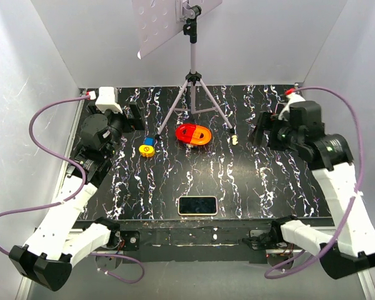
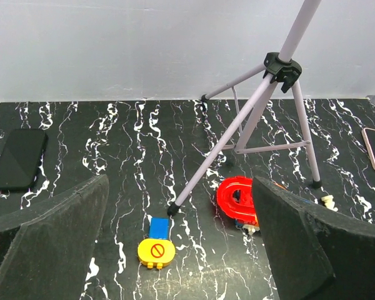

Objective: Take the phone out of the phone case
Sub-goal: Pick up the phone at the center of the board, then adjust the phone.

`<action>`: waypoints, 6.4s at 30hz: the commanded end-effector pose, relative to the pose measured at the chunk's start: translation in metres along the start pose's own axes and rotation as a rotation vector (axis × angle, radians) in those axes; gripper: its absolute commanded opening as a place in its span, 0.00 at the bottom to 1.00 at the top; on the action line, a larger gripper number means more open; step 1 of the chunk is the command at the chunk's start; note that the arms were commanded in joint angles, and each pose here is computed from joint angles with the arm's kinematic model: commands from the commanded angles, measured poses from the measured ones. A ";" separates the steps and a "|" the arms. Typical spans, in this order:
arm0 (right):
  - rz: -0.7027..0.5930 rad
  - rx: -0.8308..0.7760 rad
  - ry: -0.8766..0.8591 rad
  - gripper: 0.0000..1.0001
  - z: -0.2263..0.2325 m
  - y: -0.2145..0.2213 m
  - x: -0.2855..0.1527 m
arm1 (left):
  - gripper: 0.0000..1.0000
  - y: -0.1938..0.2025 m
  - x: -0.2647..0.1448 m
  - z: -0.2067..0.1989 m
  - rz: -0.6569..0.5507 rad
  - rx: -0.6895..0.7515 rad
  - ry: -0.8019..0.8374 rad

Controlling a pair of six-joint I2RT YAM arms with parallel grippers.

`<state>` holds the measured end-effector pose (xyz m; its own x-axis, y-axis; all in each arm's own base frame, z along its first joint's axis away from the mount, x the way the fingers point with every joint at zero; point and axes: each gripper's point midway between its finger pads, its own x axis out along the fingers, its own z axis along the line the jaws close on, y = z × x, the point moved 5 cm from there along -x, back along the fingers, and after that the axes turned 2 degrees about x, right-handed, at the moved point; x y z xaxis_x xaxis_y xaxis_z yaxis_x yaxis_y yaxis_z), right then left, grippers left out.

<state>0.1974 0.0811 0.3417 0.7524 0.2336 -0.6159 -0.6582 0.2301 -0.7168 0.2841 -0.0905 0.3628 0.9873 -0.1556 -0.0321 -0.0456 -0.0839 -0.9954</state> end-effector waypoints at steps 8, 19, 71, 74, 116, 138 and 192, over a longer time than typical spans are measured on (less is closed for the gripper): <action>0.479 -0.763 -0.504 1.00 0.116 0.114 0.091 | 1.00 -0.006 -0.009 0.004 -0.027 -0.007 -0.019; 0.824 -1.239 -0.591 1.00 0.147 0.232 0.117 | 0.99 -0.012 -0.017 0.009 -0.049 -0.008 -0.046; 0.355 -1.238 -0.260 0.13 0.138 0.245 0.168 | 1.00 0.000 -0.009 0.003 -0.010 -0.035 -0.047; 0.313 -1.100 -0.241 0.01 0.131 0.221 0.170 | 0.99 0.006 -0.004 0.003 -0.001 -0.038 -0.055; -0.002 -0.129 -0.407 0.01 0.101 0.082 0.115 | 0.67 0.174 0.026 -0.219 0.834 -0.568 0.963; 0.278 -0.157 -0.334 0.82 0.086 0.114 0.100 | 0.00 0.170 0.019 -0.225 0.908 -0.540 1.015; 0.449 -0.080 -1.217 0.40 0.077 0.120 0.040 | 0.00 0.099 -0.045 -0.231 0.767 -0.441 1.628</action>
<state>0.1573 0.1914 0.2516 0.0481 0.9764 -0.2105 -0.8526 -0.0696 -0.5179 0.2083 -0.3226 0.2581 -0.3177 -0.9459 -0.0657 -0.7143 0.2844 -0.6394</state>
